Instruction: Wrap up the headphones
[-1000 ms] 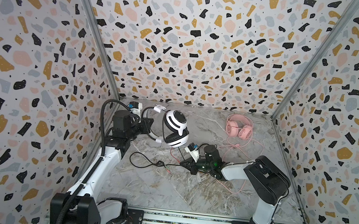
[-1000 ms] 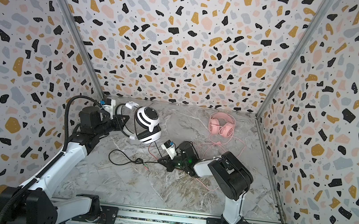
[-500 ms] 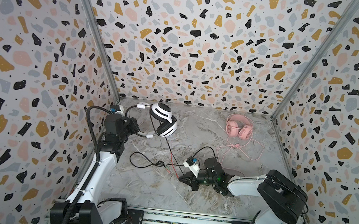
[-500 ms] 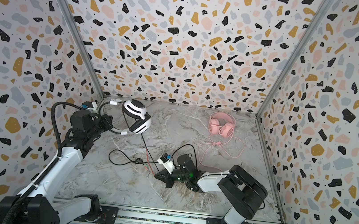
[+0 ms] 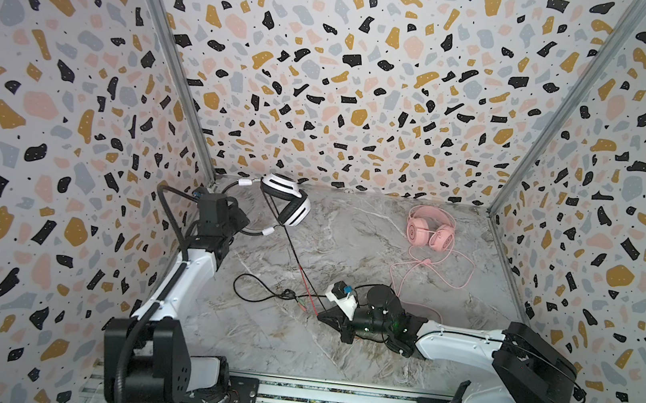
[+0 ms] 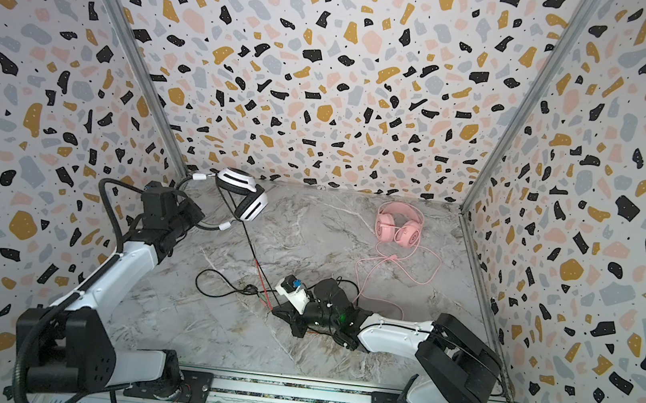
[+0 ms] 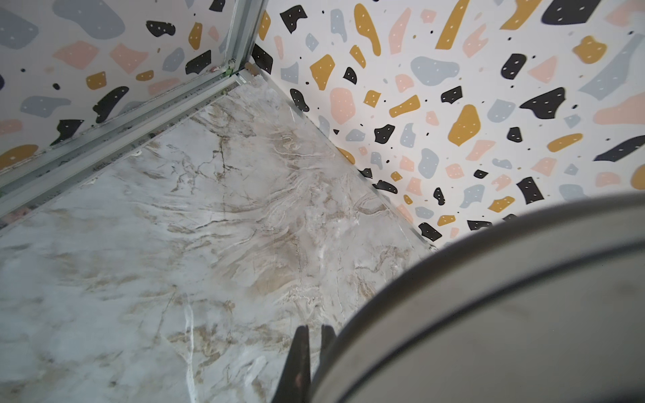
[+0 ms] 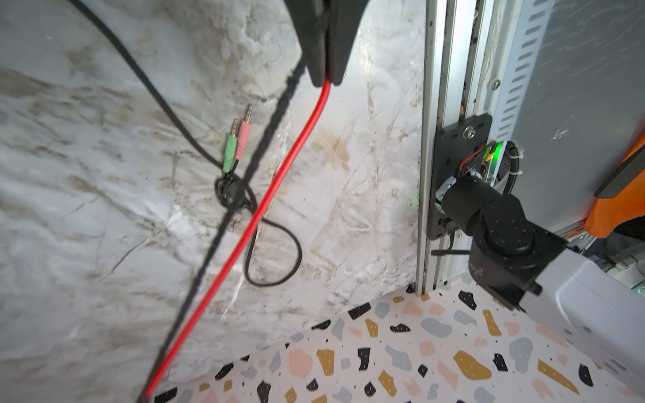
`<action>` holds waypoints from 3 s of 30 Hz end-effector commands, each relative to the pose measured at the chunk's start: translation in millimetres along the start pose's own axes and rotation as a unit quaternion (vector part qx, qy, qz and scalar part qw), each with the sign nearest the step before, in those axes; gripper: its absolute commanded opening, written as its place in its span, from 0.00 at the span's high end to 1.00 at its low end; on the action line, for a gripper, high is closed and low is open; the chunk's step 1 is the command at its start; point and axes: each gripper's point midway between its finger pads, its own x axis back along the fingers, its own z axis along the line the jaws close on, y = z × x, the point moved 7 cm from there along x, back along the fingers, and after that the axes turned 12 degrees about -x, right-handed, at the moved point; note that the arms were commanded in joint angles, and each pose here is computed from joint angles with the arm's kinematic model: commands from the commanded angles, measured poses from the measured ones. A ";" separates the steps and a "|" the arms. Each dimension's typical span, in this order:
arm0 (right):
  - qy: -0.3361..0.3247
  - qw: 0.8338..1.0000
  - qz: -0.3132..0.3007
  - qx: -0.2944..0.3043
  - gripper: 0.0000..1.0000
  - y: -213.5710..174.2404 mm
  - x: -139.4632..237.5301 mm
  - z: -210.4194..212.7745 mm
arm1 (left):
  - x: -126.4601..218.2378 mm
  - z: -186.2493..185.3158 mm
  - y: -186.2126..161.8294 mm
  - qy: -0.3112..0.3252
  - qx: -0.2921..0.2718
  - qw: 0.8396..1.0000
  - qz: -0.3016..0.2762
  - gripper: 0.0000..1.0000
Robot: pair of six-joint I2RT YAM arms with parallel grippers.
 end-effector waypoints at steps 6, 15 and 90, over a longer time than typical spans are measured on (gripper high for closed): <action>0.002 0.998 -0.047 0.034 1.00 30.5 8.7 14.4 | -26.6 -39.8 21.8 0.055 -0.083 0.994 -0.043 1.00; -0.061 0.984 -0.147 0.075 1.00 81.1 40.3 22.2 | -32.5 -89.8 -6.0 0.125 -0.284 0.951 0.001 1.00; -0.054 0.975 -0.170 -0.133 0.84 84.1 49.2 -152.5 | 78.6 -212.6 -56.0 -0.443 -0.382 0.811 0.015 1.00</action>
